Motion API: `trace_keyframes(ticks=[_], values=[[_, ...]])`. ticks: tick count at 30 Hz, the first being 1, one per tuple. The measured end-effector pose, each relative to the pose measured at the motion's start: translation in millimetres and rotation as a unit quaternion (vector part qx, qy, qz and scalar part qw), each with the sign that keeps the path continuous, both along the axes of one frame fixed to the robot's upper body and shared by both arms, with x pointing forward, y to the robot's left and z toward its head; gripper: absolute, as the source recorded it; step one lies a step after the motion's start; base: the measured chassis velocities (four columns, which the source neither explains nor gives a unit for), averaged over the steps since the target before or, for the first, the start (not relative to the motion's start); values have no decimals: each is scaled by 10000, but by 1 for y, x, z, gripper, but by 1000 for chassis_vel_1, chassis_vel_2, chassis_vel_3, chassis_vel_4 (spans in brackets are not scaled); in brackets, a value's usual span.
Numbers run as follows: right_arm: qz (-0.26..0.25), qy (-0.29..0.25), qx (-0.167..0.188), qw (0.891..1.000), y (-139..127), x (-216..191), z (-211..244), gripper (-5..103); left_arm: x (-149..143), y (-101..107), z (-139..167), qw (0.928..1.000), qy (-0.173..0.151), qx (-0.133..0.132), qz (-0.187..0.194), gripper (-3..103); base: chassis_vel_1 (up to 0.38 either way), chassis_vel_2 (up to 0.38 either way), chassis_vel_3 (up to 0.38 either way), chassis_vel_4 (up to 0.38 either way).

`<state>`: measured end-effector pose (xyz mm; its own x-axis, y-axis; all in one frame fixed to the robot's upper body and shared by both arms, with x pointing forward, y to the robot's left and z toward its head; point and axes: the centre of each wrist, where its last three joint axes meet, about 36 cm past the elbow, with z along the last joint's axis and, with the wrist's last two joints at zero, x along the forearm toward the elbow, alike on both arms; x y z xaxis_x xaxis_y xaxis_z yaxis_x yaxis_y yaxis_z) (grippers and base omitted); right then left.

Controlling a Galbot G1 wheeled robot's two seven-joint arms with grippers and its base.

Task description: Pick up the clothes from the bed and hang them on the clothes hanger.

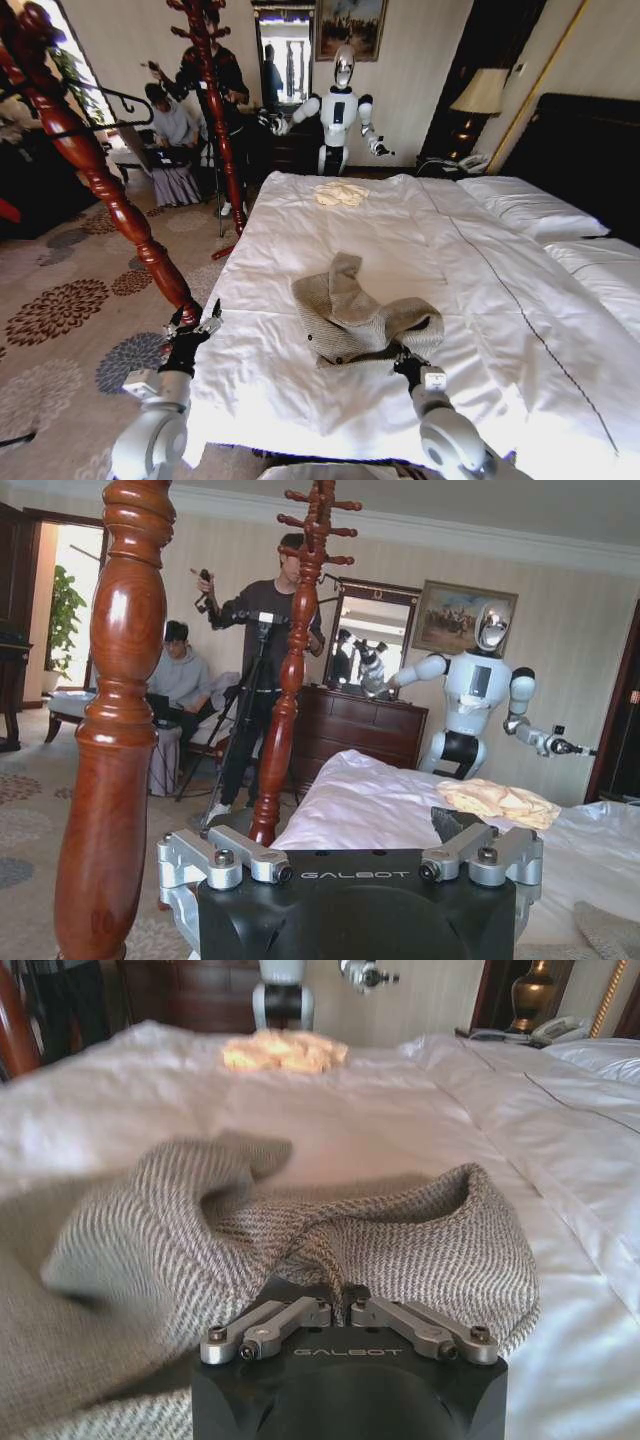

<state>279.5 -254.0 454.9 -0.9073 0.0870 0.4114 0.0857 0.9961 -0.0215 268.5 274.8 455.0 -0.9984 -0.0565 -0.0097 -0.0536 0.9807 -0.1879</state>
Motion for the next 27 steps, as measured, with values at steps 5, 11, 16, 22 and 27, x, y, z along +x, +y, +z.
trace_keyframes(ticks=[5,11,16,22,27], values=[[225,-454,1263,9907,-8,9,61,4,1,-1,0,10000,-22,-9,-18,100,0,0,0,0],[864,-1107,2091,9678,-12,4,119,4,0,-2,3,10000,-86,-10,-30,100,0,0,0,0],[1236,-1828,2113,9522,-32,15,154,4,-2,-1,8,9999,-149,-2,-33,100,0,0,0,0],[1250,-2527,1902,9404,-68,36,215,4,-5,0,13,9998,-219,-1,-29,100,0,0,0,0],[875,-2034,1652,9611,-79,47,208,4,-5,-2,11,9997,-221,-43,-25,100,0,0,0,0]])
